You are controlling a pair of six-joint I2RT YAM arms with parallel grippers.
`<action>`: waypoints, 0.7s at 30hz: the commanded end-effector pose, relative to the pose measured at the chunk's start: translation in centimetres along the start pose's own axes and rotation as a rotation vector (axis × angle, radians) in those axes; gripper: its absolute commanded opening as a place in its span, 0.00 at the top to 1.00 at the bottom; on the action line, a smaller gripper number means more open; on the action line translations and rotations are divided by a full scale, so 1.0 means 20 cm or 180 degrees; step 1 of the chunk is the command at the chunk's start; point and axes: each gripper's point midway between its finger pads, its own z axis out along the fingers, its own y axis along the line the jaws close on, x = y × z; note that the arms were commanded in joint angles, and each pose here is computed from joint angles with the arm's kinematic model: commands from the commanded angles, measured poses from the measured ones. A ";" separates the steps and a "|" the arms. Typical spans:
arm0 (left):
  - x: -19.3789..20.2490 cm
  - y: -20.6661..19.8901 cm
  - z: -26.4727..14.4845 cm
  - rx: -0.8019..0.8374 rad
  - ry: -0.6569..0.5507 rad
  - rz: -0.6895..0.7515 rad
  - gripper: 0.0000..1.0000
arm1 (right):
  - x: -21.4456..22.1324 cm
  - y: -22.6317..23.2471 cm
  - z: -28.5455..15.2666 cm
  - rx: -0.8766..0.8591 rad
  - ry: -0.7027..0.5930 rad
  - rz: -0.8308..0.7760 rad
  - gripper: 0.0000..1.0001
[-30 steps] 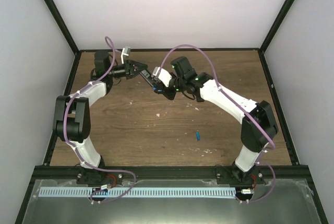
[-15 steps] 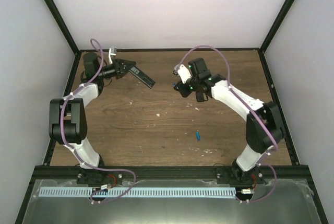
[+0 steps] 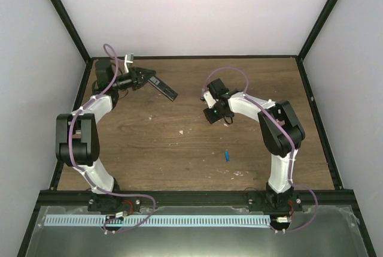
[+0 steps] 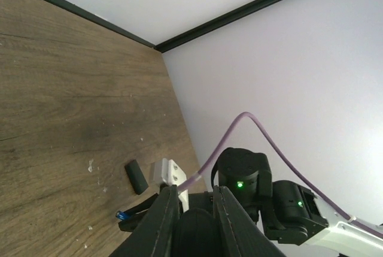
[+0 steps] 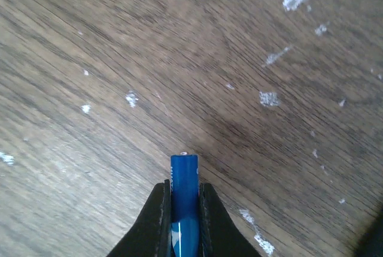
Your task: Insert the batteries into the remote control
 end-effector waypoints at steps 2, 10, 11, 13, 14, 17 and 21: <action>-0.04 -0.07 -0.02 0.0051 -0.0039 0.0194 1.00 | -0.03 -0.05 0.00 0.0192 0.0091 0.0039 0.96; -0.05 -0.05 -0.01 0.0041 -0.0040 0.0181 1.00 | 0.00 -0.05 0.03 0.0198 0.0189 0.0006 0.81; -0.05 -0.06 -0.01 0.0043 -0.0037 0.0182 1.00 | 0.00 -0.05 0.03 0.0198 0.0203 -0.0004 0.80; -0.05 -0.05 -0.01 0.0034 -0.0043 0.0172 1.00 | 0.01 -0.05 0.03 0.0201 0.0216 -0.0029 0.80; -0.05 -0.05 -0.01 0.0033 -0.0041 0.0168 1.00 | 0.01 -0.05 0.03 0.0197 0.0221 -0.0037 0.80; -0.04 -0.05 -0.01 0.0031 -0.0038 0.0167 1.00 | 0.00 -0.05 0.03 0.0169 0.0234 -0.0072 0.80; -0.04 -0.05 -0.02 0.0024 -0.0041 0.0161 1.00 | -0.01 -0.04 0.05 0.0128 0.0320 -0.0088 0.80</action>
